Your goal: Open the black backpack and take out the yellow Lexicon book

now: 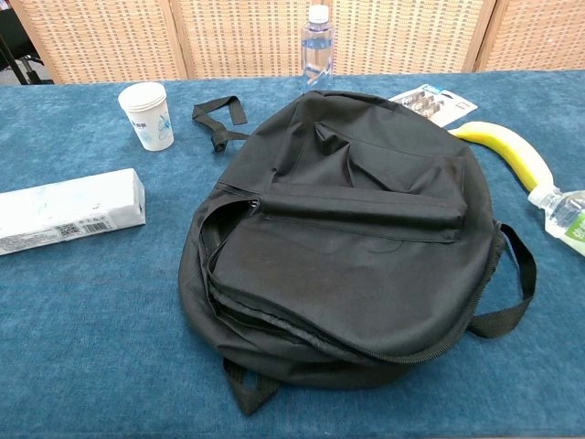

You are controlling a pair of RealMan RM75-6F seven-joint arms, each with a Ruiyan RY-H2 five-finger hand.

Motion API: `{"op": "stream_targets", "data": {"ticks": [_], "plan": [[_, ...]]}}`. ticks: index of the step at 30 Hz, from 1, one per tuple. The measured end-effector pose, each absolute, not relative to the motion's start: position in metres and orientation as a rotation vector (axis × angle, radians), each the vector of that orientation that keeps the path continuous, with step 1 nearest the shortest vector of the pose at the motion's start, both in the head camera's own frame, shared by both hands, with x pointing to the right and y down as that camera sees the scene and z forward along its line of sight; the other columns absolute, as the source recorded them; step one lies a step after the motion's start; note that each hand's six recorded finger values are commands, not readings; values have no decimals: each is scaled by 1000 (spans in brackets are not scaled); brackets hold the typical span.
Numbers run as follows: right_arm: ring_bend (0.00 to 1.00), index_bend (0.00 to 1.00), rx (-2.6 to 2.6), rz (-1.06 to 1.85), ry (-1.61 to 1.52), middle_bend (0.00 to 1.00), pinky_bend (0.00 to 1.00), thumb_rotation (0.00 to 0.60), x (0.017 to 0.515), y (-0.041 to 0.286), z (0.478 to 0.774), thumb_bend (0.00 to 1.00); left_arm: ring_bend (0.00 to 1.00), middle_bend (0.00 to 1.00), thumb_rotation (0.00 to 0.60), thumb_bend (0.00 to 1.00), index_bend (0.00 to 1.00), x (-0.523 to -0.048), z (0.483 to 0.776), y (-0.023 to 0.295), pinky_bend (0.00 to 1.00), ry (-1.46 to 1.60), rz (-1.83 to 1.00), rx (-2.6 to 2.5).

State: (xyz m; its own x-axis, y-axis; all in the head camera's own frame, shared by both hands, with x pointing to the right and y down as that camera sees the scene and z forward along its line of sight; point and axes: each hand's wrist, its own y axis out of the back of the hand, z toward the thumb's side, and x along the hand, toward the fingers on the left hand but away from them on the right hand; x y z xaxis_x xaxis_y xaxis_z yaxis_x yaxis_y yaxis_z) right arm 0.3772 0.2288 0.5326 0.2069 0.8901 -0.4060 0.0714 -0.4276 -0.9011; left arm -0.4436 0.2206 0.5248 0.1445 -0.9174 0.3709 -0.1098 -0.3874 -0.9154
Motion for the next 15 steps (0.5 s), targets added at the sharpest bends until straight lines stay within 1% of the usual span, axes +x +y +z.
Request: {"op": "stream_targets", "data": {"ticks": [8,13,15], "plan": [[0,93,-1940,1091,-660,0,0,600,320,222,548,0,0,0,600,170,0,-442,528,220,0,1006,-1328,-1647],[0,101,-2027,993,-499,0,0,600,280,227,560,0,0,0,600,179,0,-447,529,217,0,1022,-1349,-1636],[0,120,-2060,969,-429,0,0,600,262,233,567,0,0,0,600,179,0,-449,527,216,0,1034,-1349,-1636]]}}
